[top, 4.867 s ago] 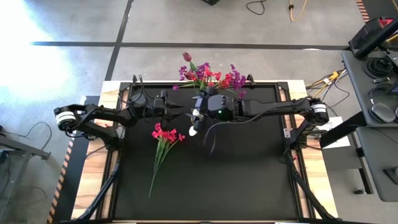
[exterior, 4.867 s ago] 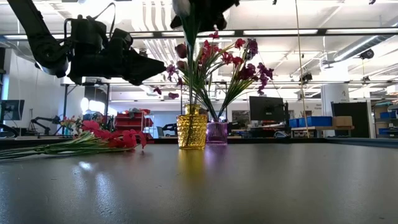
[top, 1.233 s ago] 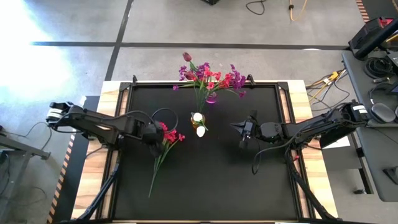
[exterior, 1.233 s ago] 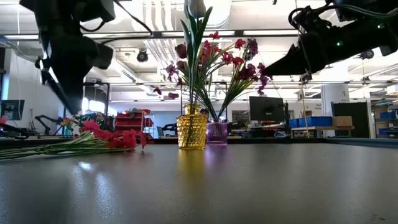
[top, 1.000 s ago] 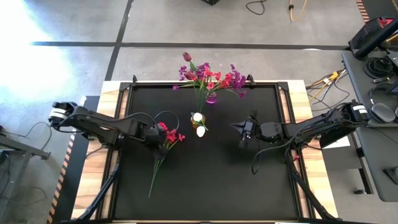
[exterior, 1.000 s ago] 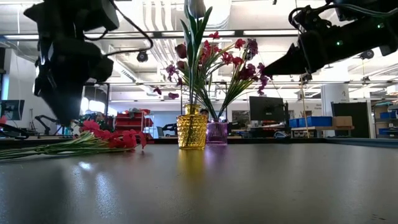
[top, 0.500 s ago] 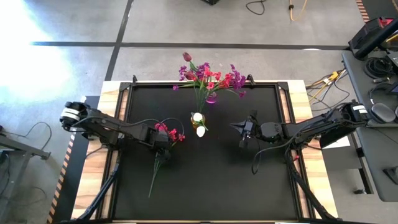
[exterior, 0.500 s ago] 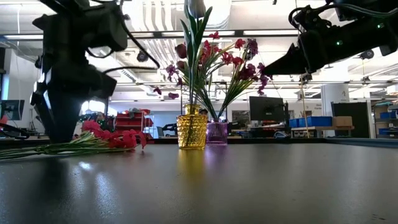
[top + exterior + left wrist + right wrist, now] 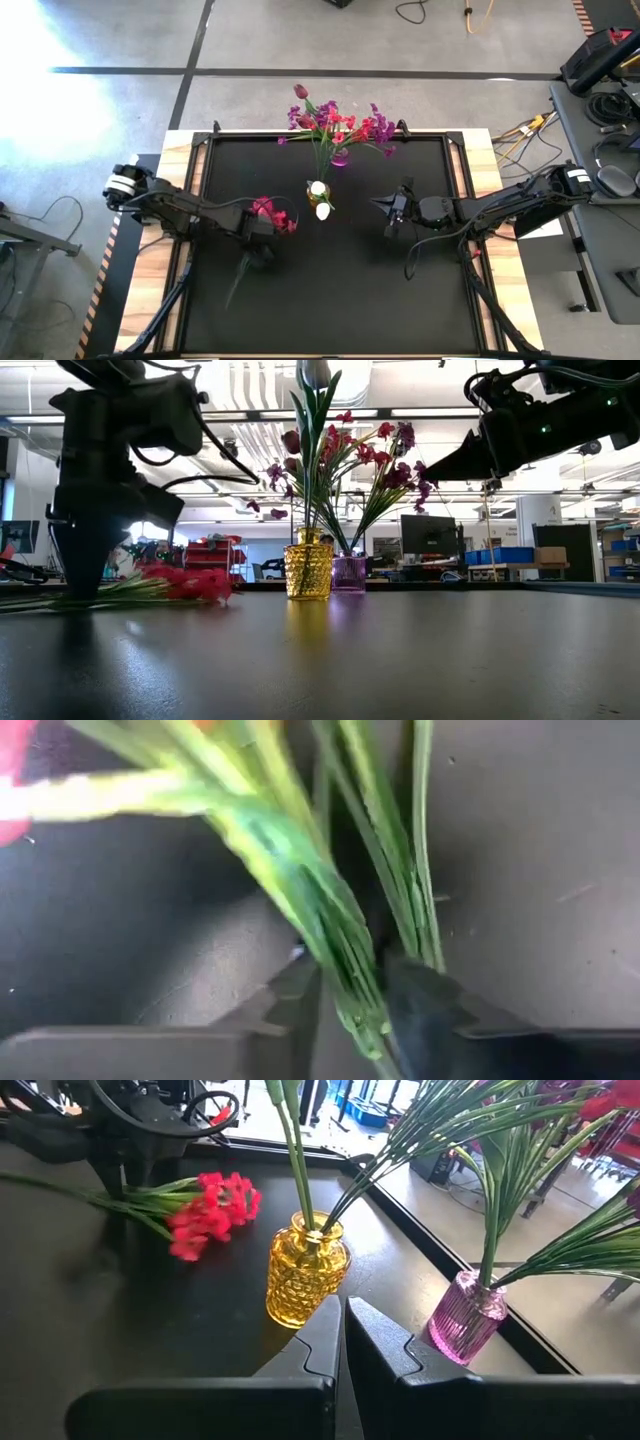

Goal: Sort flowers into vase by color
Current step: Put the red flowers into the yellow vase

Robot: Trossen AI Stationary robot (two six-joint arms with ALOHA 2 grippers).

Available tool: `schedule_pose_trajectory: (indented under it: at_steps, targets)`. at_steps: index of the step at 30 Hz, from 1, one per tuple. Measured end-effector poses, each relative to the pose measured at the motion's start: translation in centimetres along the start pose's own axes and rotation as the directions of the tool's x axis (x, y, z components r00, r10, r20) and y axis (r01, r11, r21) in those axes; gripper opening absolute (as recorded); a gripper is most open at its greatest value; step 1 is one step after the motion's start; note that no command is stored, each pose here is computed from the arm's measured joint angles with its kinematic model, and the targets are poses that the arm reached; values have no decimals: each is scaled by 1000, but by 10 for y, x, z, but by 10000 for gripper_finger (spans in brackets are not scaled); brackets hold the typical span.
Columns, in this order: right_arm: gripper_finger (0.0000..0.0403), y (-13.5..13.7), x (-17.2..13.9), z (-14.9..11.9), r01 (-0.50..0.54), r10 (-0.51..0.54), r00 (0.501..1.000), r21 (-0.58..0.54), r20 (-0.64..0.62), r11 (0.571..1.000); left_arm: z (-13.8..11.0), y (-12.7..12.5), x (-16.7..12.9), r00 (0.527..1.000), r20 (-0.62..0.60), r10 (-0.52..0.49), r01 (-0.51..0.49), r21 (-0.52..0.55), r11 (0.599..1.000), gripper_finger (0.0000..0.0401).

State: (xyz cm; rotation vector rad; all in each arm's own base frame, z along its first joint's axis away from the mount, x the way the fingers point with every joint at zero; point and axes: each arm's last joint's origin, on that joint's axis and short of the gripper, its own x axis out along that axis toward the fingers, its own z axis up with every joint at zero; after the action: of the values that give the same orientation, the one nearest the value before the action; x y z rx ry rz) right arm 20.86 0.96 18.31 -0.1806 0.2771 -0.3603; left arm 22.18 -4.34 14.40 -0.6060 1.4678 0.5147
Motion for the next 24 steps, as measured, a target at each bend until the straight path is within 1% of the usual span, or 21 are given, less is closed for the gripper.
schedule_pose_trajectory:
  at_steps: [3,5,9,11,16,18,20,22,24]
  targets:
    - [12,0,0,0,0,0,1000,-1,0,1000,-2,-1,-3,1000,5,-10,10,16,1000,34]
    - [12,0,0,0,0,0,1000,-1,0,1000,-4,-1,-6,1000,14,-20,20,22,1000,11]
    - [12,0,0,0,0,0,1000,-3,-1,1000,-8,1,-20,996,75,-45,42,37,998,18]
    - [12,0,0,0,0,0,1000,-3,-1,1000,-10,2,-28,990,126,-58,53,41,998,17]
    - [12,0,0,0,0,0,1000,-6,-4,1000,-16,9,-54,958,261,-114,105,48,993,5]
    - [12,0,0,-1,0,0,1000,-10,-10,1000,-19,12,-64,936,325,-138,126,58,990,5]
    - [12,0,0,-3,-2,2,1000,-19,-27,1000,-22,14,-74,901,402,-161,144,73,987,6]
    - [12,0,0,-4,-4,3,999,-28,-44,1000,-24,15,-84,853,485,-191,163,99,982,6]
    - [12,1,0,-6,-7,6,998,-31,-55,999,-27,13,-93,793,568,-220,177,131,975,6]
